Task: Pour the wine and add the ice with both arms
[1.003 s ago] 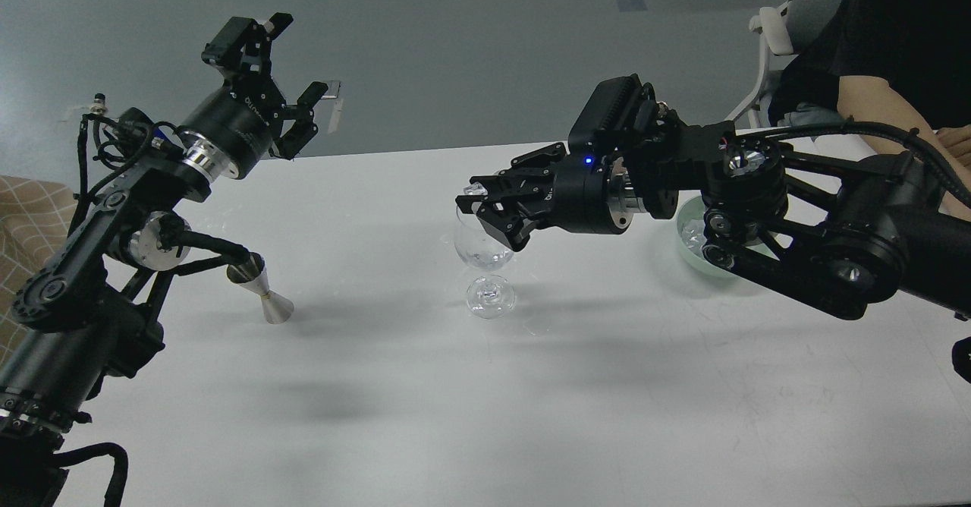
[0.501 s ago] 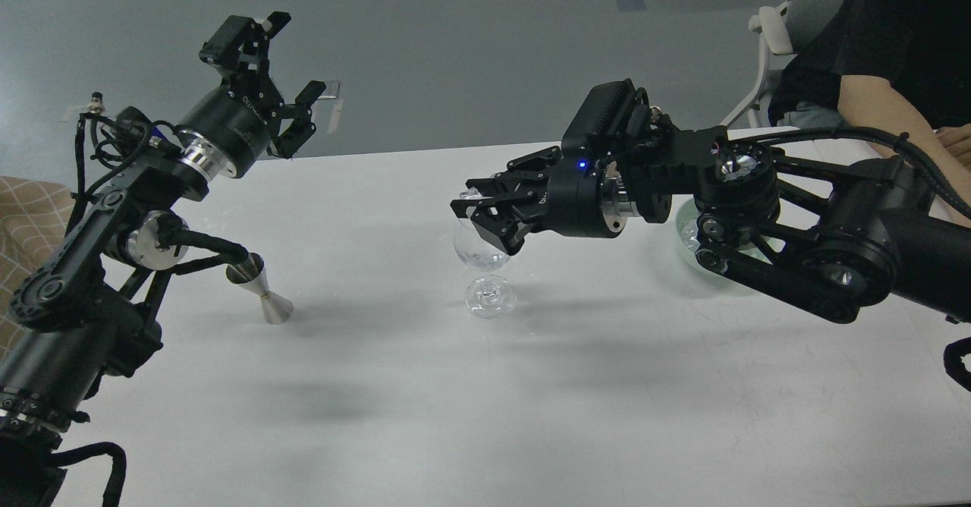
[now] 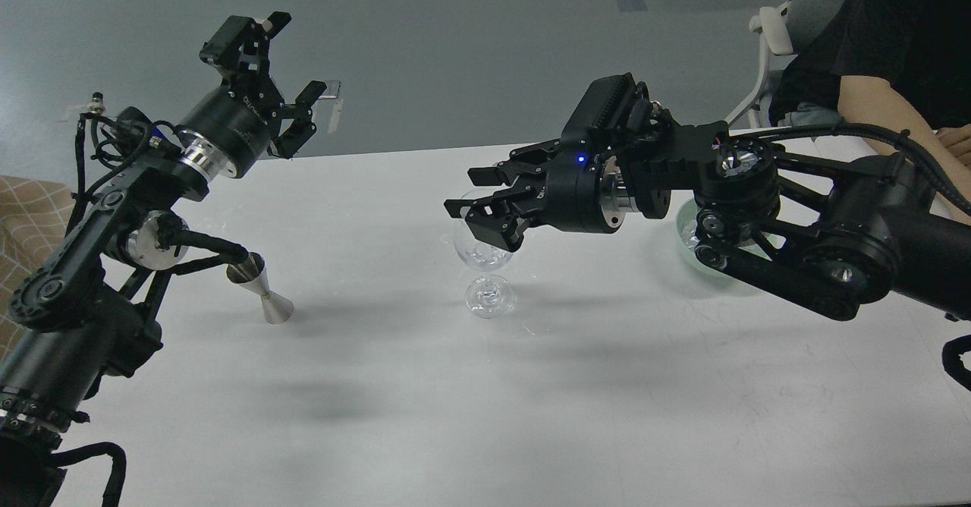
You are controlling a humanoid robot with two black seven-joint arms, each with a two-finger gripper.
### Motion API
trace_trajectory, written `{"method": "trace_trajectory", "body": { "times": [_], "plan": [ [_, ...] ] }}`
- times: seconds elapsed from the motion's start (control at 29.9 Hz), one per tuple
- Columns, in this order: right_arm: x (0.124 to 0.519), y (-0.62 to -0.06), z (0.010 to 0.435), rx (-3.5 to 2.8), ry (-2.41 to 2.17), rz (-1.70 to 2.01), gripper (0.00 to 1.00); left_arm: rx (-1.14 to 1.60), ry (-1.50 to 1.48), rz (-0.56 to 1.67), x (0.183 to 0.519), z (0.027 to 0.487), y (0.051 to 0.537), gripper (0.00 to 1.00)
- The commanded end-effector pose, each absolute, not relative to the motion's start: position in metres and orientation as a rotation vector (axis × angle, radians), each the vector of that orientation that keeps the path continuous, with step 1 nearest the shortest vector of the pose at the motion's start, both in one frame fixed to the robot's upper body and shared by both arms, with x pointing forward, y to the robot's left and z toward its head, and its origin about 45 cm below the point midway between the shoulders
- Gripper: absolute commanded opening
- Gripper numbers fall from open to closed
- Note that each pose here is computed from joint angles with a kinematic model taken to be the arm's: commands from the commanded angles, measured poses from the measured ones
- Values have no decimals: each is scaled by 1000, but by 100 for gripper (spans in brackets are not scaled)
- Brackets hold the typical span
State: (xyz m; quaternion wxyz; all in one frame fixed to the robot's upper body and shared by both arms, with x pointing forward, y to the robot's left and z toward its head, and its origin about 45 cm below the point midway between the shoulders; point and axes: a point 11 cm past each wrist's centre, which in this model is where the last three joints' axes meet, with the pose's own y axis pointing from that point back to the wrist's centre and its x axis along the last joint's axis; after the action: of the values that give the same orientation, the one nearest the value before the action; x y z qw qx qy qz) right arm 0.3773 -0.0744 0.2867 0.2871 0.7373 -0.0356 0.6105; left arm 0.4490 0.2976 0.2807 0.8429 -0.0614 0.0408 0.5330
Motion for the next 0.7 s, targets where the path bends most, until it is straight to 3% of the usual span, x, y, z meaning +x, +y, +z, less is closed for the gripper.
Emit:
{"method": "trace_trajectory", "body": {
  "times": [0.0,0.53,0.67],
  "plan": [
    [390,-79,310,1990,-218,1649,97,-132,87,1128,449,281,298,98],
    [503,-155,386,2313,-1136,1141,100,-195,89,1184,461,292,315,98],
    [515,-163,389,2361,-1236,1030,100,-282,102,1198,462,299,319,98]
  ]
}}
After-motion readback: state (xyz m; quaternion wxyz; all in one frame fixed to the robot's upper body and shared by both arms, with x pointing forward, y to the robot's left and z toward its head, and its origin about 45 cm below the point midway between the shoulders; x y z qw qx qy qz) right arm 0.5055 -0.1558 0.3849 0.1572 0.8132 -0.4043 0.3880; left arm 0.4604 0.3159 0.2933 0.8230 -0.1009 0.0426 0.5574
